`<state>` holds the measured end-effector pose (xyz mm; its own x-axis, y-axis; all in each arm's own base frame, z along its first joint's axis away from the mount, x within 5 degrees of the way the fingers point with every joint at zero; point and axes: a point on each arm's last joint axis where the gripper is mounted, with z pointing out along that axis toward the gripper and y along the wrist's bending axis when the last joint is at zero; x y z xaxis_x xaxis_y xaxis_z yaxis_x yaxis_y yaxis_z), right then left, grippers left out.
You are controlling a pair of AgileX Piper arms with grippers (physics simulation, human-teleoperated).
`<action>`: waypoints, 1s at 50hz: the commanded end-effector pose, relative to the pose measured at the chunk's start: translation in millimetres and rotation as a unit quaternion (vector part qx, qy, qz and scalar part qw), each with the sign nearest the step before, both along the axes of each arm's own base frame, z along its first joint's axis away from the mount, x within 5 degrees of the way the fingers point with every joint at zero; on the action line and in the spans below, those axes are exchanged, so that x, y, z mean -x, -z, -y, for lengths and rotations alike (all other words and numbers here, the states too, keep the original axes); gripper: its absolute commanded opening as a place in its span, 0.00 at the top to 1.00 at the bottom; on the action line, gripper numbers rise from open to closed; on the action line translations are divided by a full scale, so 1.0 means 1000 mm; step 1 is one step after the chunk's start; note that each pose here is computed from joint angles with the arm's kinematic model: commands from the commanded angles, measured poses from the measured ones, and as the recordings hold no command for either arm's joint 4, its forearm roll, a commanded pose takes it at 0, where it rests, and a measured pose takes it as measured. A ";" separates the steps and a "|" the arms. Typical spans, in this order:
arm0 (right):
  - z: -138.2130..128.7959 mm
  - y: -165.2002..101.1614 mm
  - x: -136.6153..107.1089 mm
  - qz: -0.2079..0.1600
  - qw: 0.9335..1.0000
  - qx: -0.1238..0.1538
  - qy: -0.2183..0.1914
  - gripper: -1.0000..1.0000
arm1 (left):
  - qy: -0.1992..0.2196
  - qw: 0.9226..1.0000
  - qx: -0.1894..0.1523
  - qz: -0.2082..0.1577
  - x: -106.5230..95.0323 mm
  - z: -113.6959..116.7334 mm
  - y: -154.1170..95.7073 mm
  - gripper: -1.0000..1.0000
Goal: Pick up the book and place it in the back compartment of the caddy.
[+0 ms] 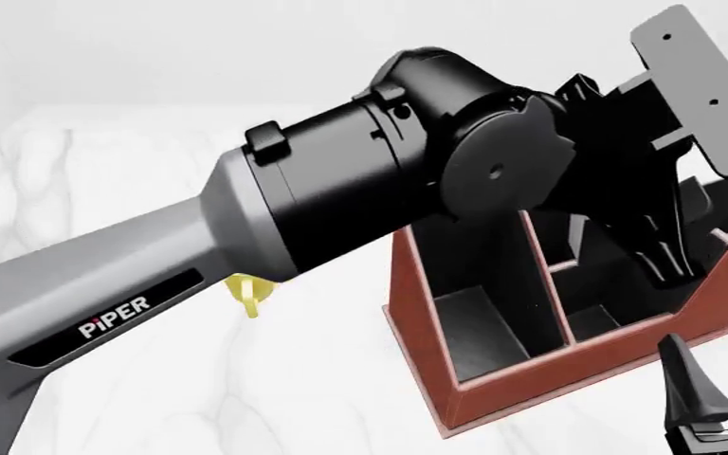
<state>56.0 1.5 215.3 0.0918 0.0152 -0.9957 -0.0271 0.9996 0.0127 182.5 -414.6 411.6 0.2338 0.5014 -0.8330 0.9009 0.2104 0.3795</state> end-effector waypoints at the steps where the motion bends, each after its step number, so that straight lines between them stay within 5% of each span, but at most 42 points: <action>1: 0.000 0.000 0.000 0.001 1.000 0.000 -0.001 0.00 | -0.006 1.000 0.001 0.001 -0.007 0.007 0.015 1.00; 19: 0.000 -0.004 0.001 0.002 1.000 0.001 -0.002 0.00 | -0.025 1.000 -0.001 -0.016 -0.025 0.017 0.040 1.00; 50: 0.000 0.000 0.000 0.001 1.000 -0.001 -0.001 0.00 | -0.020 0.999 -0.005 -0.026 -0.027 0.041 0.067 1.00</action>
